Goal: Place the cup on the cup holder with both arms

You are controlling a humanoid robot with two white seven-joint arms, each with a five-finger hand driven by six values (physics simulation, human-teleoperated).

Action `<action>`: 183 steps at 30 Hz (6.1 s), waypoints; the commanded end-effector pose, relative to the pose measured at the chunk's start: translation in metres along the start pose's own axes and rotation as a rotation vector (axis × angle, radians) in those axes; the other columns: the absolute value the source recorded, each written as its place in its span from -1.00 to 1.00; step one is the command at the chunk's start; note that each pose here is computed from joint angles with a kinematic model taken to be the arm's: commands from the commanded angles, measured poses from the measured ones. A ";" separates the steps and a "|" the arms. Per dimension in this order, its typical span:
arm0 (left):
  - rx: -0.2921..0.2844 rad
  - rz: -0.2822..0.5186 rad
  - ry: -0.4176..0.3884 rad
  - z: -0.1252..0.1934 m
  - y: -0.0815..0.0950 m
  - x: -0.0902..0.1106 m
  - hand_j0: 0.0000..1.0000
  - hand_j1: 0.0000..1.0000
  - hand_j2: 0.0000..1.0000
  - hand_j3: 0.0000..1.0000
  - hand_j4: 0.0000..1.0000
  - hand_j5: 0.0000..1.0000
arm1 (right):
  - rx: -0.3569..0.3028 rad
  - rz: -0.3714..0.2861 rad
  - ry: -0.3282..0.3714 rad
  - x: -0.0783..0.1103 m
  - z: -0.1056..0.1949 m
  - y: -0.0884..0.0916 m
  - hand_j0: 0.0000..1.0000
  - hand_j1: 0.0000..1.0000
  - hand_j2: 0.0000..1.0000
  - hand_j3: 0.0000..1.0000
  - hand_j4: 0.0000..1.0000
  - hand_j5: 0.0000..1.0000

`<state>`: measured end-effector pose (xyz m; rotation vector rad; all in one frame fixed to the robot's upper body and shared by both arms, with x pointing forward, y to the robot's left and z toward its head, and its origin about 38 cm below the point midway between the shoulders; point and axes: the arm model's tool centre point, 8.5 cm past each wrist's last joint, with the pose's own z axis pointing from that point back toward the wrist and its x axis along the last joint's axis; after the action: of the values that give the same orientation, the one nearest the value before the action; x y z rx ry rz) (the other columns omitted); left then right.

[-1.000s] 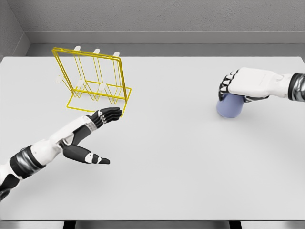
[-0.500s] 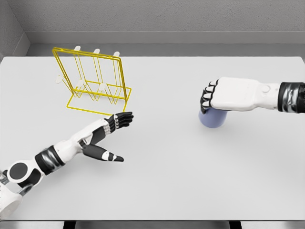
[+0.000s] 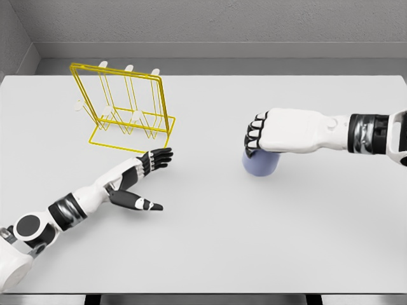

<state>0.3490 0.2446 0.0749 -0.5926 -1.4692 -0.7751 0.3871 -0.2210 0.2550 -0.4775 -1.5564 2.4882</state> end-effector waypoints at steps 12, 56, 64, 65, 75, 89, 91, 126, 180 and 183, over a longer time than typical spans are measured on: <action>0.011 0.004 0.002 -0.003 0.004 -0.002 1.00 1.00 1.00 1.00 1.00 1.00 | -0.037 -0.046 -0.093 0.024 -0.036 0.006 0.13 0.13 0.13 0.13 0.13 0.13; -0.054 0.003 -0.015 -0.047 -0.009 -0.002 1.00 1.00 1.00 1.00 1.00 1.00 | -0.389 -0.413 0.307 -0.043 0.123 0.032 1.00 1.00 1.00 1.00 1.00 1.00; -0.090 0.007 -0.045 -0.065 -0.020 0.005 1.00 1.00 1.00 1.00 1.00 1.00 | -0.494 -0.530 0.364 -0.038 0.125 0.064 1.00 1.00 1.00 1.00 1.00 1.00; -0.092 0.006 -0.046 -0.066 -0.020 0.006 1.00 1.00 1.00 1.00 1.00 1.00 | -0.495 -0.530 0.362 -0.037 0.124 0.064 1.00 1.00 1.00 1.00 1.00 1.00; -0.118 0.023 -0.033 -0.080 -0.030 0.007 1.00 1.00 1.00 1.00 1.00 1.00 | -0.485 -0.553 0.365 -0.033 0.124 0.073 1.00 1.00 1.00 1.00 1.00 1.00; -0.161 0.047 -0.046 -0.112 -0.050 0.015 1.00 1.00 1.00 1.00 1.00 1.00 | -0.487 -0.557 0.380 -0.032 0.129 0.076 1.00 1.00 1.00 1.00 1.00 1.00; -0.159 0.048 -0.044 -0.113 -0.050 0.014 1.00 1.00 1.00 1.00 1.00 1.00 | -0.488 -0.558 0.385 -0.032 0.131 0.076 1.00 1.00 1.00 1.00 1.00 1.00; -0.173 0.095 -0.037 -0.140 -0.071 0.009 0.52 0.52 0.52 0.52 0.52 0.52 | -0.491 -0.557 0.390 -0.032 0.133 0.077 1.00 1.00 1.00 1.00 1.00 1.00; -0.131 -0.180 -0.139 -0.056 0.016 0.102 0.33 0.33 0.33 0.33 0.33 0.33 | -0.492 -0.559 0.390 -0.031 0.133 0.077 1.00 1.00 1.00 1.00 1.00 1.00; -0.118 -0.190 -0.151 -0.052 0.024 0.109 0.33 0.33 0.33 0.33 0.33 0.33 | -0.492 -0.559 0.390 -0.031 0.133 0.077 1.00 1.00 1.00 1.00 1.00 1.00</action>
<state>0.3945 0.2032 0.1819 -0.6232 -1.6375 -0.9968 0.3713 -0.3760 0.2445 -0.4738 -1.8042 1.5102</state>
